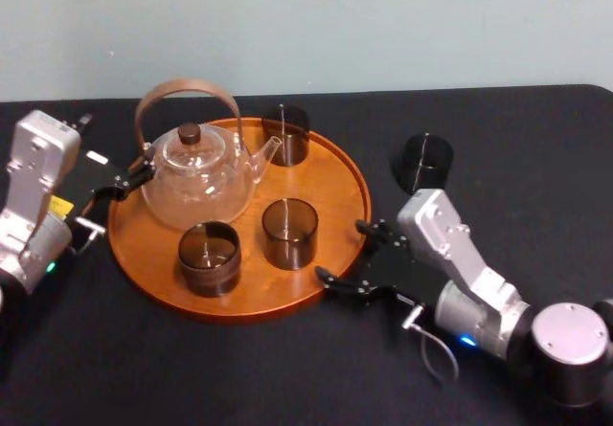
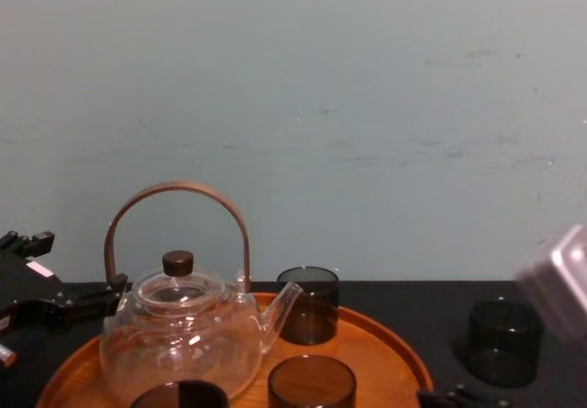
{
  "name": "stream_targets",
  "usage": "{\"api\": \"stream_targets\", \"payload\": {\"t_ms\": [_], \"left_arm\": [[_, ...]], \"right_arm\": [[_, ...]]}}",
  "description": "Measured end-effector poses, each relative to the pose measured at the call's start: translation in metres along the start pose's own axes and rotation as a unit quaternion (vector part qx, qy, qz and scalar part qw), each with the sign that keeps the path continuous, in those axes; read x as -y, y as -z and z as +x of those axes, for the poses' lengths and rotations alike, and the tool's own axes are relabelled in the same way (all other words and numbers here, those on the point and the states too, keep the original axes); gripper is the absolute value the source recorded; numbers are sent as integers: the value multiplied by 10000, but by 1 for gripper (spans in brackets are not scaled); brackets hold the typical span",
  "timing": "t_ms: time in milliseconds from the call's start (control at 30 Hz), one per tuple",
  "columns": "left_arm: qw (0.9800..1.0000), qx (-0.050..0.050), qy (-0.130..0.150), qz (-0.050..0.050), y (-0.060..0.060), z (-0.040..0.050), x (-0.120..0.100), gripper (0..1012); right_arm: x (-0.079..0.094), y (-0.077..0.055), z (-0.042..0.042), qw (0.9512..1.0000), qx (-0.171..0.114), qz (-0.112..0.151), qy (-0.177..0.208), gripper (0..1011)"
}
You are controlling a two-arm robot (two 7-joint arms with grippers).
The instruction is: Pick up the glass from the table and place it on the tray.
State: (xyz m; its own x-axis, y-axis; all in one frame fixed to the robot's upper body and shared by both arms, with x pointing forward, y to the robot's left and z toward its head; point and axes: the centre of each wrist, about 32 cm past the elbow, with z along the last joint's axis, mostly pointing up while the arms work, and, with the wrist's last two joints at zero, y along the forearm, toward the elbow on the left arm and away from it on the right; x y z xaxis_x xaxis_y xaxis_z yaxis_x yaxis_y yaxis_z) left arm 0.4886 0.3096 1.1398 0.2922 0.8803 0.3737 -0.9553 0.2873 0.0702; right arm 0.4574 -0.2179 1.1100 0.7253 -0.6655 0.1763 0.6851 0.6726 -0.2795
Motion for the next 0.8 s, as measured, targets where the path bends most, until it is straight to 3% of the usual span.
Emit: {"api": "stream_targets", "payload": {"t_ms": [333, 800], "left_arm": [[10000, 0, 0, 0, 0, 0, 0, 1009], [10000, 0, 0, 1, 0, 0, 0, 1009]], "right_arm": [[221, -15, 73, 9992, 73, 156, 354, 1000], [399, 69, 201, 9968, 30, 88, 799, 1000]]}}
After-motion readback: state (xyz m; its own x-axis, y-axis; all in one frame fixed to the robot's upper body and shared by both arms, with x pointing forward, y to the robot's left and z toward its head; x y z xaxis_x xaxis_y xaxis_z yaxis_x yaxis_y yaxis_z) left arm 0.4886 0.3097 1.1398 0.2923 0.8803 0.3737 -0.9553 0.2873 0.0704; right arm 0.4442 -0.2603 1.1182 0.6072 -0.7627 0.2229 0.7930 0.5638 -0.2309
